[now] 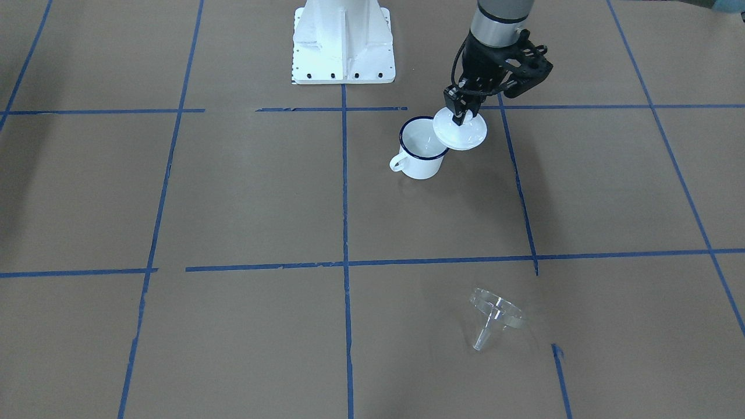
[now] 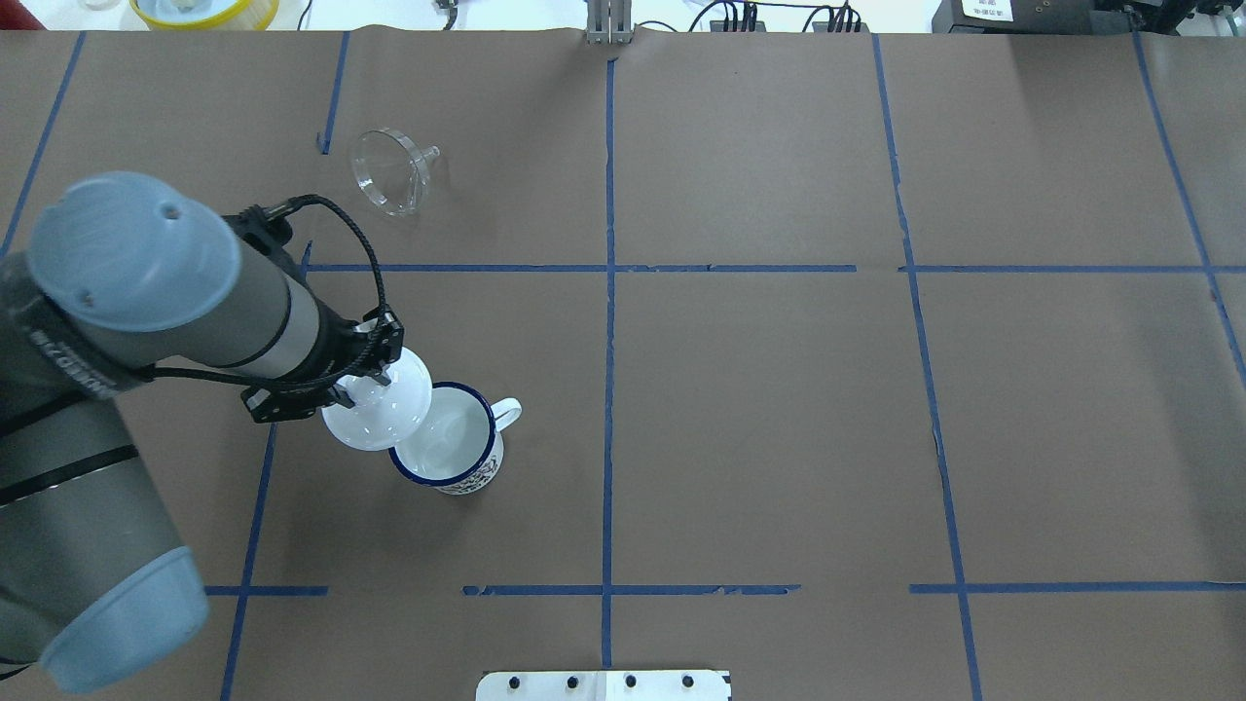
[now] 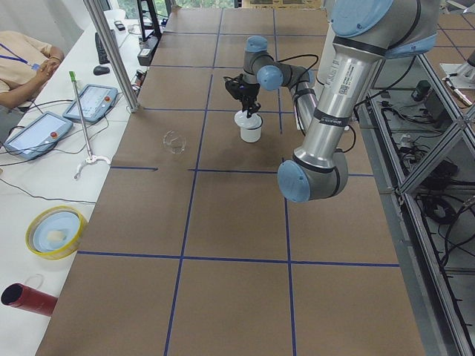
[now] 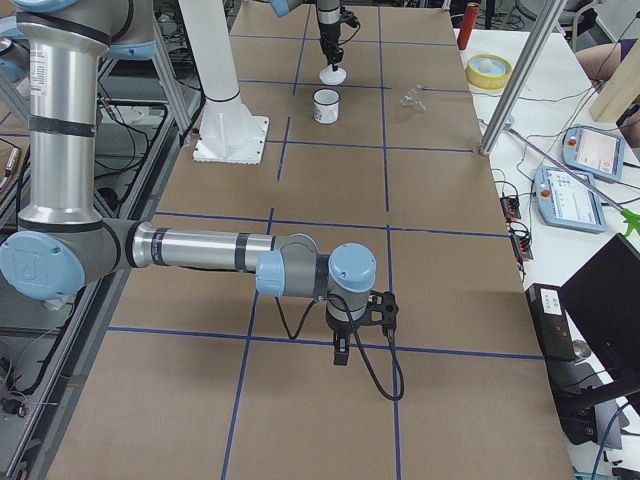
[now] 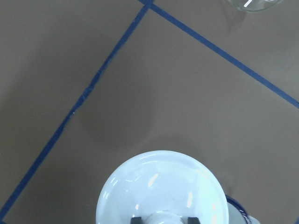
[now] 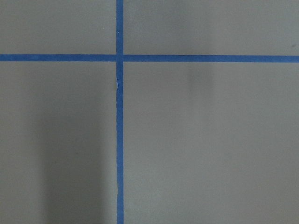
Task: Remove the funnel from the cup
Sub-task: 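Lift the white lid and carry it over the mug with the left gripper, then lower the lid onto the mug and open the left gripper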
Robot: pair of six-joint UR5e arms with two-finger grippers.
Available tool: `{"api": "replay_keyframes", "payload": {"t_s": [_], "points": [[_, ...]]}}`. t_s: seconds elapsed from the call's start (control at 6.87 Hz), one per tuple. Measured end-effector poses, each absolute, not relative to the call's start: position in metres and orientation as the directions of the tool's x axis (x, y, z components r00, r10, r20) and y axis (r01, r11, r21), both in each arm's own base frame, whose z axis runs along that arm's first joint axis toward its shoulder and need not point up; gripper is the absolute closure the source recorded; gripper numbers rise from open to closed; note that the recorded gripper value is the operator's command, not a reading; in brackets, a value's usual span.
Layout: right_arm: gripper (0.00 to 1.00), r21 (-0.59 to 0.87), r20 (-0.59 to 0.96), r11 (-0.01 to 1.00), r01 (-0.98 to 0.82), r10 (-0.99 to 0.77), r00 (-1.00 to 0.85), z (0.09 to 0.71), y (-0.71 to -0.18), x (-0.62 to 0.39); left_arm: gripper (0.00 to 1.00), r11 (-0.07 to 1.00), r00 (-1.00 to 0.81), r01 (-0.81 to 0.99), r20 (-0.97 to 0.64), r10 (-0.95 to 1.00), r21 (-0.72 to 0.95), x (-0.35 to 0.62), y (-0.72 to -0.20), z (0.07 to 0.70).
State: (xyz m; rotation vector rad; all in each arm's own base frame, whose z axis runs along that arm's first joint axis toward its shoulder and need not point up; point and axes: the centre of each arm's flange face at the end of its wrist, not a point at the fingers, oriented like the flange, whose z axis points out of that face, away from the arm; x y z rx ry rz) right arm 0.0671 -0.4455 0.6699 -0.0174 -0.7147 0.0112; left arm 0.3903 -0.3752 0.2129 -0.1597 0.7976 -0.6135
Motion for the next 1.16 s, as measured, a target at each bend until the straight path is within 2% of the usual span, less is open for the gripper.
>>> {"api": "replay_keyframes", "payload": {"t_s": [0.29,1.16], "points": [[0.0,-0.02,0.655,1.0,-0.004,0.016,0.755,0.67,-0.445,0.067,1.0,0.813,0.571,0.447,-0.581,-0.581,-0.373,0.431,-0.372,0.209],[0.0,-0.02,0.655,1.0,-0.004,0.016,0.755,0.67,-0.445,0.067,1.0,0.815,0.583,0.433,-0.57,-0.579,-0.385,0.454,-0.363,0.202]]}}
